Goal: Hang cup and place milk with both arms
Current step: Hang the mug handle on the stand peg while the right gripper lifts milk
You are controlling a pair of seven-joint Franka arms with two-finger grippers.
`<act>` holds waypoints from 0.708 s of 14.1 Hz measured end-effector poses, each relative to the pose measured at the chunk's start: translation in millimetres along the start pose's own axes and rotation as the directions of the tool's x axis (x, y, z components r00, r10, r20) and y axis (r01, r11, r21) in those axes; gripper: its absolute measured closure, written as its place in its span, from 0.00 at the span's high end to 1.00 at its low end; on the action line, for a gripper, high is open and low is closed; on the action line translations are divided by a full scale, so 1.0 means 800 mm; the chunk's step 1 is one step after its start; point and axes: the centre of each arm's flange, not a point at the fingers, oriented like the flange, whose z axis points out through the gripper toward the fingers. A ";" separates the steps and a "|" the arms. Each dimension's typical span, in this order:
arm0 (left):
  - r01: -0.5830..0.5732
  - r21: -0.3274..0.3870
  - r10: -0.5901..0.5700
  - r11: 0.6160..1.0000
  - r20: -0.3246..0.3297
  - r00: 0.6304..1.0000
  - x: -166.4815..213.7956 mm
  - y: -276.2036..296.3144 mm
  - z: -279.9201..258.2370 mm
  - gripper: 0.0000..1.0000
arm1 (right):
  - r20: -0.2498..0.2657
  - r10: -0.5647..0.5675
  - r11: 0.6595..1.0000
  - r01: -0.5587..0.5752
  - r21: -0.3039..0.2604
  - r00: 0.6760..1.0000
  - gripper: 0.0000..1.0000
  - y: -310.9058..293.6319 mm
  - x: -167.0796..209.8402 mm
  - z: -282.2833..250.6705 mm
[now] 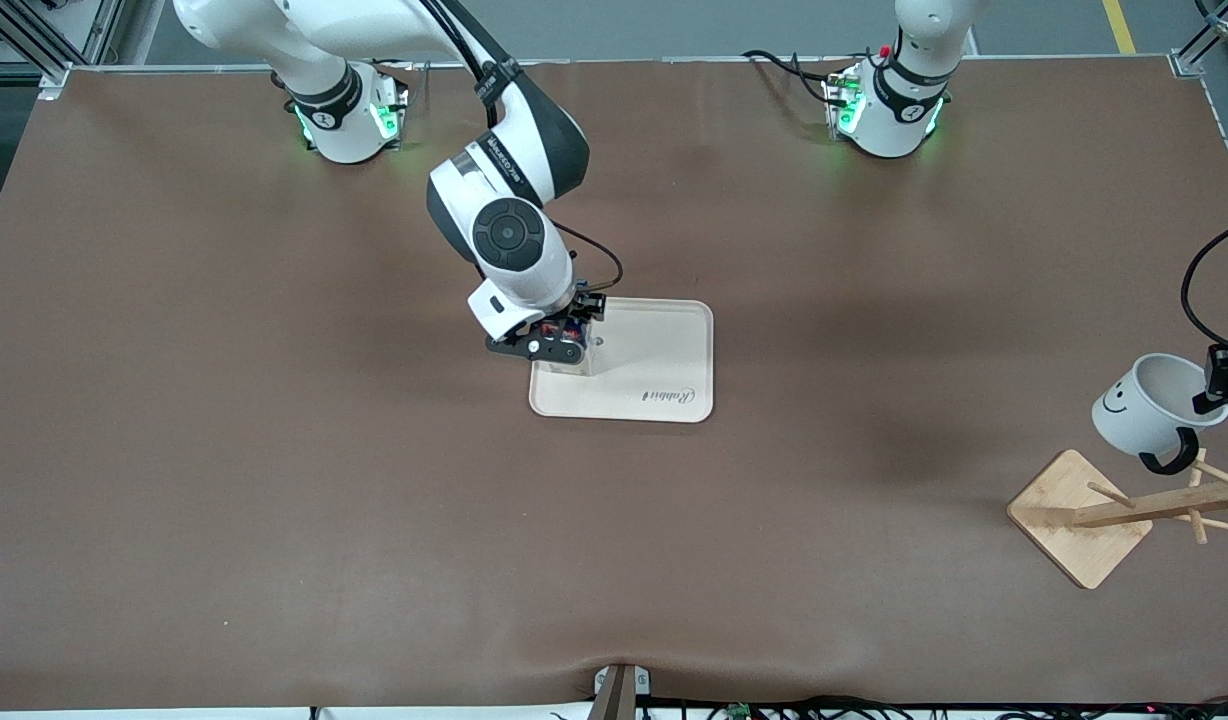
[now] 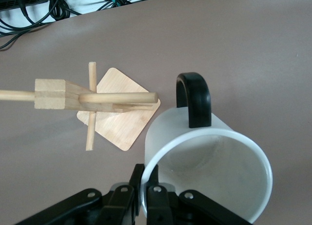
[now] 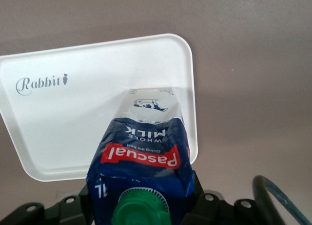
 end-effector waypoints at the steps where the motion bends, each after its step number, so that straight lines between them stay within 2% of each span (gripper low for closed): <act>1: -0.004 -0.005 0.004 1.000 0.002 1.000 0.000 -0.002 0.004 0.07 | -0.003 0.002 1.000 -0.002 0.002 1.000 0.73 0.000 0.001 -0.002; 4: -0.018 -0.012 0.018 1.000 0.005 1.000 -0.001 -0.007 0.010 0.07 | 0.005 0.032 0.999 -0.032 0.001 0.999 0.73 0.003 0.010 -0.030; 7: -0.016 -0.011 0.016 1.000 -0.004 1.000 -0.003 -0.022 0.007 0.07 | 0.051 0.083 0.996 -0.082 -0.029 0.995 0.68 0.039 0.039 -0.093; 8: -0.016 -0.012 0.015 1.000 -0.007 1.000 -0.004 -0.025 0.007 0.07 | 0.071 0.103 0.994 -0.100 -0.040 0.992 0.65 0.064 0.055 -0.110; 10: -0.013 -0.014 0.013 1.000 -0.008 1.000 -0.004 -0.029 0.009 0.07 | 0.130 0.077 0.996 -0.070 -0.057 0.989 0.65 0.136 0.093 -0.133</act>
